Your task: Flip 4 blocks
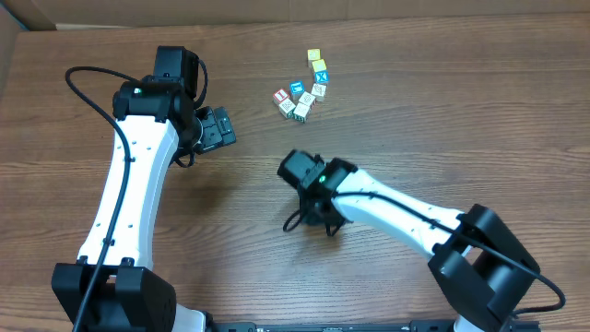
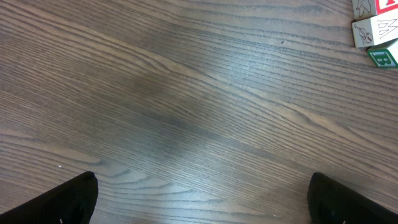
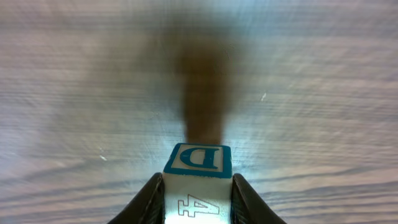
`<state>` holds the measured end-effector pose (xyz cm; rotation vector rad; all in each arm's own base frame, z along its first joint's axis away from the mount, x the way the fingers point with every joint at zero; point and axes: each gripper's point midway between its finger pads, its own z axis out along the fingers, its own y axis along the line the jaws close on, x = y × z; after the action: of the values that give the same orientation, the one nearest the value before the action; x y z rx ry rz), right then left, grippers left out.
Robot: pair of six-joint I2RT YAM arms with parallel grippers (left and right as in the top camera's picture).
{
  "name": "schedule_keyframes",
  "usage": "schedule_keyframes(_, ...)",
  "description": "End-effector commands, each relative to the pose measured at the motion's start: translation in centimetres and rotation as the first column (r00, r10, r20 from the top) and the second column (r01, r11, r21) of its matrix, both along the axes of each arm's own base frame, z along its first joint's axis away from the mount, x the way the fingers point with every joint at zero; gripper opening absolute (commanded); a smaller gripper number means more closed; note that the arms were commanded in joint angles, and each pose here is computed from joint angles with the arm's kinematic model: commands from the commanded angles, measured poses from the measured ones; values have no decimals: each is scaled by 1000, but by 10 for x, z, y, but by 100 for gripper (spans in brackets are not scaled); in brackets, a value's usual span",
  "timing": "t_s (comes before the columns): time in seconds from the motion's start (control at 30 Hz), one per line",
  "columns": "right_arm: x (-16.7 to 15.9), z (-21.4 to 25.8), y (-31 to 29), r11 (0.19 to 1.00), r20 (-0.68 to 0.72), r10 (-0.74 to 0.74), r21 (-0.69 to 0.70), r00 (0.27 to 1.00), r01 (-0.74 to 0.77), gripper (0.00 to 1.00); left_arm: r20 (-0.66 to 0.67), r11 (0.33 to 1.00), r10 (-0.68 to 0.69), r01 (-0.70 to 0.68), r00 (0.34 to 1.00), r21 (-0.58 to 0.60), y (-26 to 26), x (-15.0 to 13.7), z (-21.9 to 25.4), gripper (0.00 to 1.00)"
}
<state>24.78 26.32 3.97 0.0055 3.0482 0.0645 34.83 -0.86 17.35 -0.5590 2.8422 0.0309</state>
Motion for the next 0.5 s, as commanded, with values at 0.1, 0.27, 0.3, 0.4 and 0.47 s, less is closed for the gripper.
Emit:
schedule_keyframes(0.1, 37, 13, -17, 997, 59, -74, 13, 995, 74, 22, -10, 1000, 14, -14, 1000, -8, -1, 0, -4, 100)
schedule_keyframes(0.27, 46, 5, -27, 998, 65, -70, 15, 995, 69, 22, -10, 1000, 14, -14, 1000, -8, -1, 0, -4, 100)
schedule_keyframes(0.3, 46, 3, -27, 998, 67, -69, 18, 995, 68, 22, -10, 1000, 14, -14, 1000, -8, -1, 0, -4, 100)
schedule_keyframes(0.4, 49, -4, -27, 997, 93, -72, 22, 993, 71, 22, -10, 1000, 14, -14, 1000, -8, -1, 0, -4, 100)
schedule_keyframes(0.47, 50, -8, -27, 997, 100, -73, 29, 992, 70, 22, -10, 1000, 14, -14, 1000, -8, -1, 0, -4, 100)
